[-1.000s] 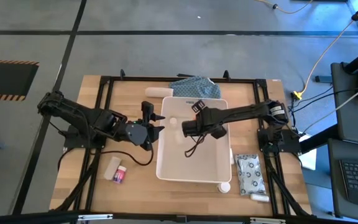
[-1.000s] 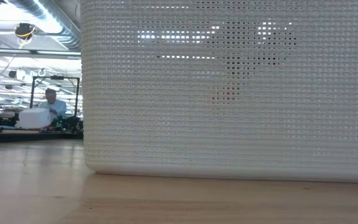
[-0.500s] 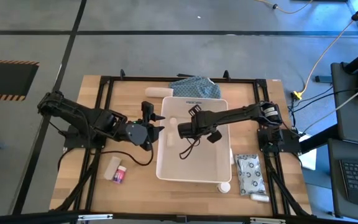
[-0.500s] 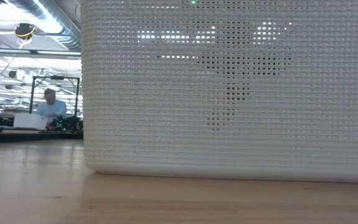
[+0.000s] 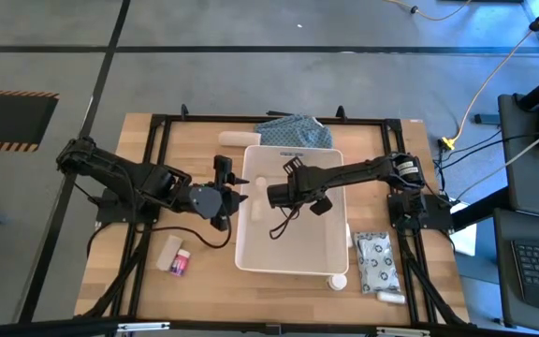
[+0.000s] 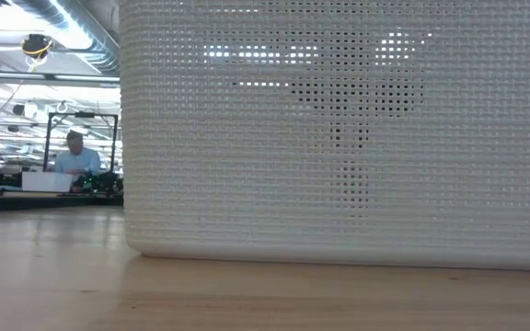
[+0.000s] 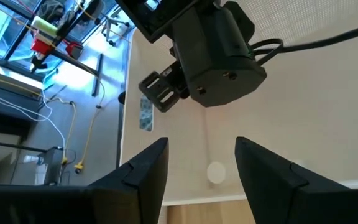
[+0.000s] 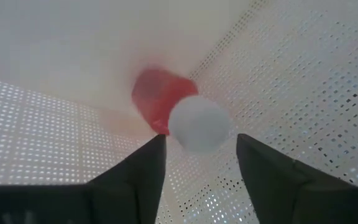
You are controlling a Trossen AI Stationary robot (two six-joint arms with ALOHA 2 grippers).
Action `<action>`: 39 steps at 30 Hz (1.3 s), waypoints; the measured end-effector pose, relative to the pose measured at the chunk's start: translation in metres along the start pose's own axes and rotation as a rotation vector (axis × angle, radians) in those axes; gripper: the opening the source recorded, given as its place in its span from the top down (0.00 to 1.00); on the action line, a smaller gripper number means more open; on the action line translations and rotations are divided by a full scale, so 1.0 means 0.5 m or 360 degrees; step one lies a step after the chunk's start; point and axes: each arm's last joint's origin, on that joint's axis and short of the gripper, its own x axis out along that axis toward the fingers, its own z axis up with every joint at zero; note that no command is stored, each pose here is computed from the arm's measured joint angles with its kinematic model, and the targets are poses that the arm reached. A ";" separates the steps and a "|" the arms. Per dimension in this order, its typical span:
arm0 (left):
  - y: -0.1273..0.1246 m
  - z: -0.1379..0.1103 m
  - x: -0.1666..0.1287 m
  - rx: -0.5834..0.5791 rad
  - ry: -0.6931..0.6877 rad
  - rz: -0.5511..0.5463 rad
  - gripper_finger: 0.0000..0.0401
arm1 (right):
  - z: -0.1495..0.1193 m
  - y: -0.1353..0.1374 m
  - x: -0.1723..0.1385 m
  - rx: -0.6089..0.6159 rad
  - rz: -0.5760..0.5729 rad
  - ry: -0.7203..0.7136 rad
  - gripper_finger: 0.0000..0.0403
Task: Pick & place medical supplies in basket/bin
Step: Put the red pill bottle into the white bin, then adjust the white bin
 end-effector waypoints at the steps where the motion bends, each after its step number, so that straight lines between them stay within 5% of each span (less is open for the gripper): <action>1: 0.000 0.000 0.000 -0.0002 -0.0001 -0.0003 0.55 | 0.000 0.000 0.000 0.0000 0.0000 0.0000 0.48; 5: -0.001 0.000 0.000 -0.0050 0.0001 -0.0013 0.55 | -0.006 0.001 -0.004 0.0044 0.0019 0.0040 0.41; 11: -0.001 -0.002 0.000 -0.0054 0.0013 -0.0013 0.55 | -0.028 -0.013 -0.048 0.0370 0.0044 0.0075 0.38; 23: 0.000 -0.019 -0.001 -0.0242 0.0141 0.0099 0.55 | -0.121 -0.025 -0.190 0.0930 0.0301 -0.0432 0.39; 32: -0.004 -0.066 -0.008 -0.0525 0.0454 0.0119 0.55 | -0.241 0.053 -0.287 0.1213 0.0289 -0.0928 0.40; 39: -0.014 -0.067 -0.010 -0.0677 0.0491 -0.0025 0.55 | -0.299 0.136 -0.269 0.1296 0.0355 -0.1099 0.40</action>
